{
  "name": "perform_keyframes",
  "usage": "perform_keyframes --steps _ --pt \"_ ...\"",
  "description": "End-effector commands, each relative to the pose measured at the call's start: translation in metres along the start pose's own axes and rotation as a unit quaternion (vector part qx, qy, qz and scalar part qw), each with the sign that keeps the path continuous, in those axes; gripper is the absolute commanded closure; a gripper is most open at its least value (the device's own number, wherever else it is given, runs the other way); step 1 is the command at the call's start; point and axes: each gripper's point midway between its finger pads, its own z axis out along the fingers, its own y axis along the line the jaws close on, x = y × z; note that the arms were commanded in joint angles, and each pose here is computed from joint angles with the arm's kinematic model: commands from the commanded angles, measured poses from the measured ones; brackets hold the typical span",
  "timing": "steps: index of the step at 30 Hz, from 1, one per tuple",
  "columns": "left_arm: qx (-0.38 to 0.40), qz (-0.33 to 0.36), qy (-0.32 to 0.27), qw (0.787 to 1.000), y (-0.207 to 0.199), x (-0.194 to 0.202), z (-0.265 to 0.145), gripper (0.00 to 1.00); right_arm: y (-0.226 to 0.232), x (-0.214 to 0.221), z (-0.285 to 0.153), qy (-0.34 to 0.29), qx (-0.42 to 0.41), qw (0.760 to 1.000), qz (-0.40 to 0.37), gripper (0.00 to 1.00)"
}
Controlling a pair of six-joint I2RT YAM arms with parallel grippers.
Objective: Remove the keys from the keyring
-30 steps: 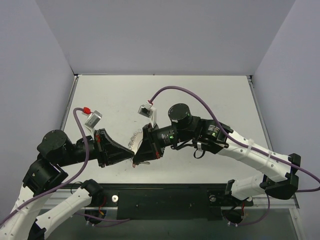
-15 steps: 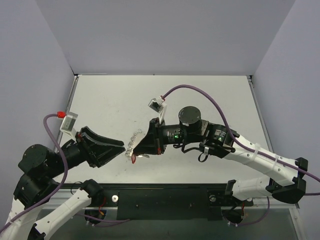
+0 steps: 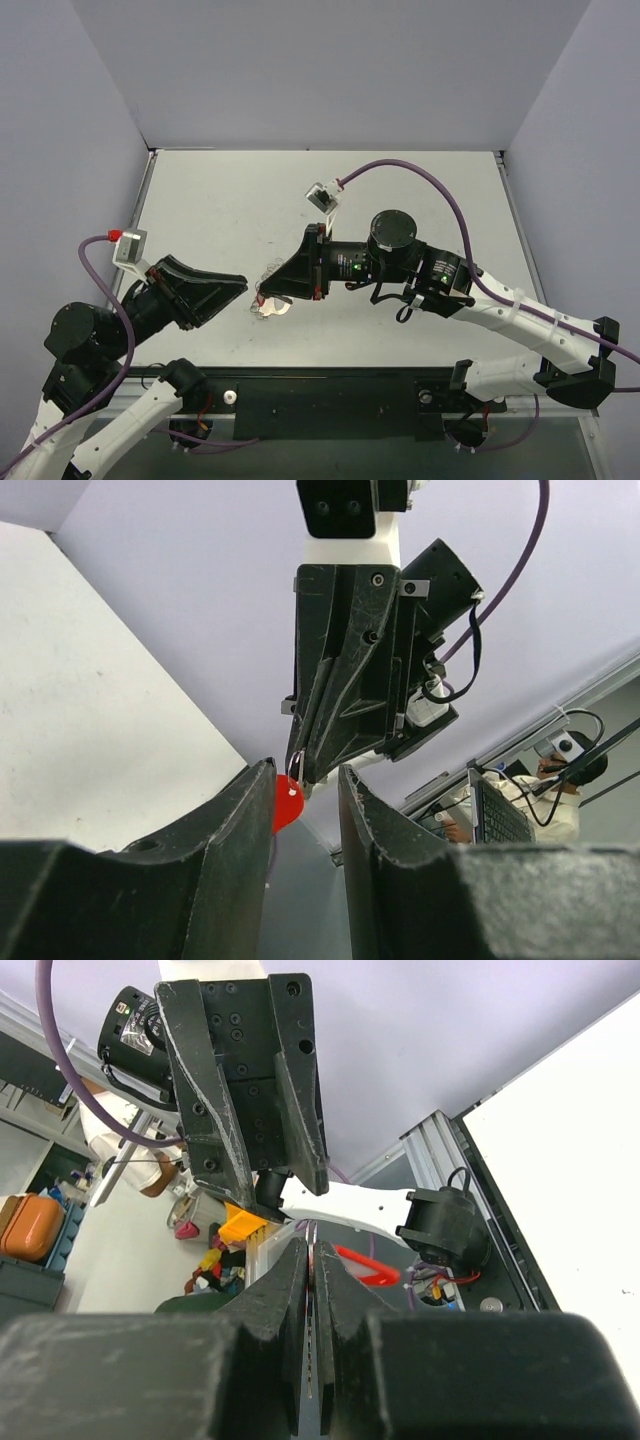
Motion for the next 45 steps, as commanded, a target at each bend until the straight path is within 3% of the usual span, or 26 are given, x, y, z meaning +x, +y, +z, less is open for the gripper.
perform_keyframes --steps 1,34,45 --pt "0.042 -0.001 -0.035 0.999 -0.021 -0.015 0.001 0.6 0.032 -0.028 -0.006 -0.05 -0.046 0.997 -0.021 1.0" --pt "0.058 -0.035 -0.04 0.997 -0.015 -0.013 0.009 0.67 0.042 -0.04 -0.003 -0.072 -0.06 0.995 -0.029 1.0" --pt "0.066 -0.039 -0.036 0.996 -0.017 -0.012 0.012 0.81 0.046 -0.039 -0.001 -0.072 -0.065 0.995 -0.028 1.0"
